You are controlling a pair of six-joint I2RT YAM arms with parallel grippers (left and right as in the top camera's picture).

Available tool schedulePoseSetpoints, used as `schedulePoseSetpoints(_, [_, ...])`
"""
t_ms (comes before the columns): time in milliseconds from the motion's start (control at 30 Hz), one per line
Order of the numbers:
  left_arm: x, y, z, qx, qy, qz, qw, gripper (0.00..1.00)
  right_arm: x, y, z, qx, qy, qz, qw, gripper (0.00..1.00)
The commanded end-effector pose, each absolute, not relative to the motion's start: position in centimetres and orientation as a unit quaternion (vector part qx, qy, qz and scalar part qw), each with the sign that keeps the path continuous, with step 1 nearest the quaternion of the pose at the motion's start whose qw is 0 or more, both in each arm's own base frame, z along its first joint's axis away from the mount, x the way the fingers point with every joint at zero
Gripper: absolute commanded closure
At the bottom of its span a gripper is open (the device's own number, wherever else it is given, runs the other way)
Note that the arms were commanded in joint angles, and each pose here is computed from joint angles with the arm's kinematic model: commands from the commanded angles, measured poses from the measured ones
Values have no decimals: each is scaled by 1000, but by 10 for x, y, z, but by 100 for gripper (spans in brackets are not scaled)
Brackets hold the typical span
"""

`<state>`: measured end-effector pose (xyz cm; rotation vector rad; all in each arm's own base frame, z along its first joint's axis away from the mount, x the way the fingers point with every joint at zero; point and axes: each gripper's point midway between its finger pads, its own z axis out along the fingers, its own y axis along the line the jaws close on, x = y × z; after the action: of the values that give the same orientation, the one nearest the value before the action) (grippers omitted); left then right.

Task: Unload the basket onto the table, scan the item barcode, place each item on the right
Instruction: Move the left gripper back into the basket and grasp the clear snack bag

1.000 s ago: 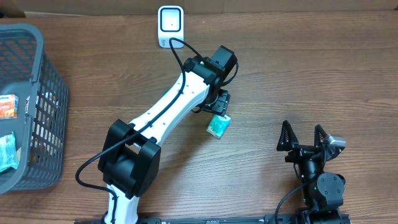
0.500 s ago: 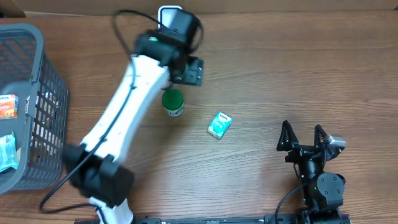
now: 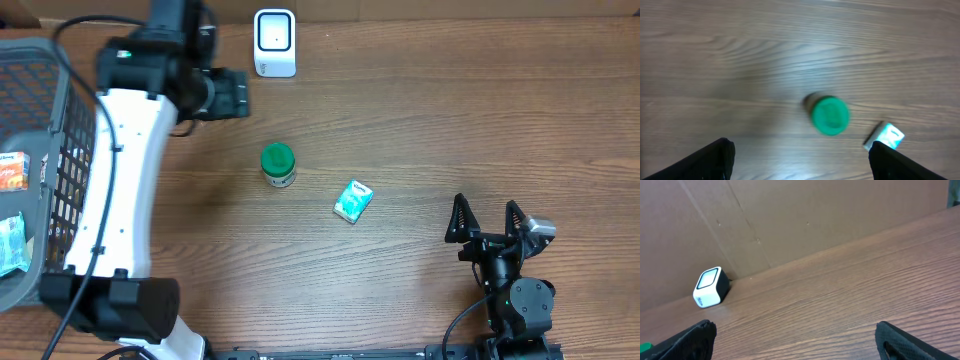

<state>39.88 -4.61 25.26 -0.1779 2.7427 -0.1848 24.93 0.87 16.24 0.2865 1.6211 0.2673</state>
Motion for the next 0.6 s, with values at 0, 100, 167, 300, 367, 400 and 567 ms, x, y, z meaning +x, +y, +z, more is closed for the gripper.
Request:
schedulePoseSetpoints(0, [393,-17,301,-65,962,-71,255,12,250,7,159,127,721,113,672,0])
schedulePoseSetpoints(100, [388,17,318,-102,955,-59,272,12,250,7,159,127,721,113,672,0])
schedulePoseSetpoints(167, [384,38,327,-127,950,-51,280,11,250,7,159,127,721,113,672,0])
schedulePoseSetpoints(300, [383,89,339,-174,935,-17,309,5,250,7,159,127,721,113,672,0])
schedulePoseSetpoints(367, [382,114,343,-202,925,-7,323,3,250,7,159,127,721,113,672,0])
schedulePoseSetpoints(400, [381,124,345,-213,921,-3,327,3,250,7,159,127,721,113,672,0])
schedulePoseSetpoints(567, [372,156,347,-252,909,11,333,4,250,7,159,127,721,113,672,0])
